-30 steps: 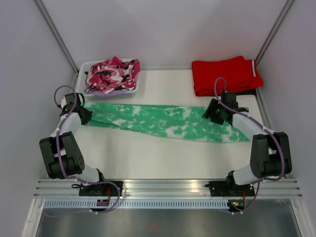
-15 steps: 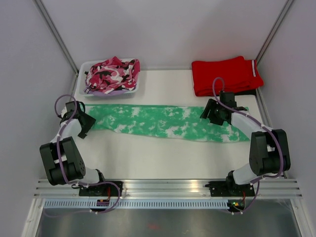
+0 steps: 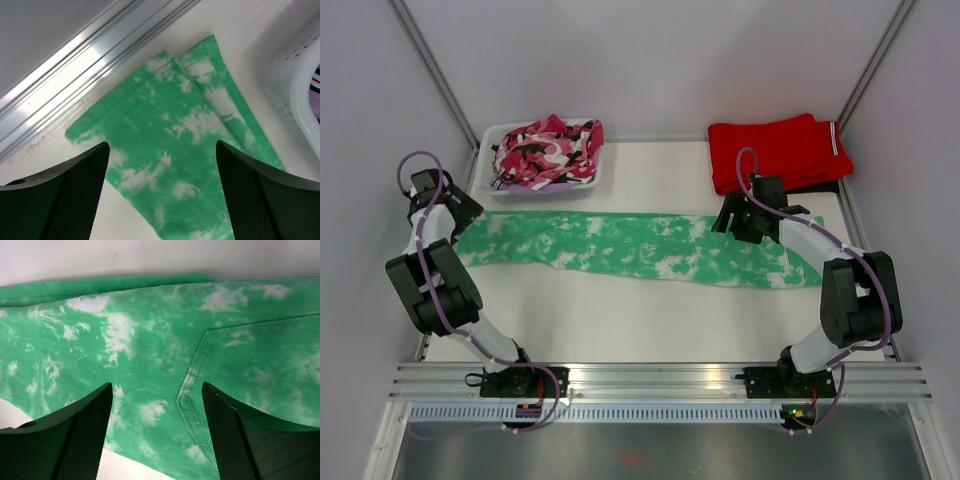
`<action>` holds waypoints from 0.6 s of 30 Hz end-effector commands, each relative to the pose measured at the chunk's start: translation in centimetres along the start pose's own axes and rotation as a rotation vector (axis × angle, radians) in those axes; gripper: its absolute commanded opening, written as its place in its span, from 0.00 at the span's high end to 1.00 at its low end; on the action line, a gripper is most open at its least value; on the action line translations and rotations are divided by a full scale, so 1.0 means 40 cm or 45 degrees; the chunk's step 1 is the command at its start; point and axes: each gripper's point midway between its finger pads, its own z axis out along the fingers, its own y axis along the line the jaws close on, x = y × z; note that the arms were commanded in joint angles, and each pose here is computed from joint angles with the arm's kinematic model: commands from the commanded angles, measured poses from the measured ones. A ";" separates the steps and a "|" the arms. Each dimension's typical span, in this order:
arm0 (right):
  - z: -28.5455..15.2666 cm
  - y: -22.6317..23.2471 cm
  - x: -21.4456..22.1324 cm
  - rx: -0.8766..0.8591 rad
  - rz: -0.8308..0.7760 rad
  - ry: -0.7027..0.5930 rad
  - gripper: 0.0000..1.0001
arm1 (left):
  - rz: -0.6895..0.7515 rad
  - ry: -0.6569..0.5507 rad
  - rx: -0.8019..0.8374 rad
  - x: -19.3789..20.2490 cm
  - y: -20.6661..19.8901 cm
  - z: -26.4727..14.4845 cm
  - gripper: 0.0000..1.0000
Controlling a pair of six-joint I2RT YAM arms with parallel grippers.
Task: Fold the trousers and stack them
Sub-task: Fold the trousers
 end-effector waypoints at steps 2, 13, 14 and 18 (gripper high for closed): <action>0.016 0.006 -0.014 0.007 -0.023 0.009 0.21 | 0.292 -0.019 0.099 -0.020 -0.031 0.051 0.09; 0.027 -0.014 -0.013 0.123 -0.023 0.146 0.19 | 0.688 -0.129 0.061 -0.039 0.010 0.161 0.08; 0.020 -0.010 -0.036 0.130 -0.036 0.119 0.18 | 0.694 -0.107 0.055 -0.023 0.015 0.179 0.08; 0.001 -0.024 -0.062 0.196 -0.070 0.089 0.17 | 0.717 0.005 0.122 0.031 0.009 0.222 0.11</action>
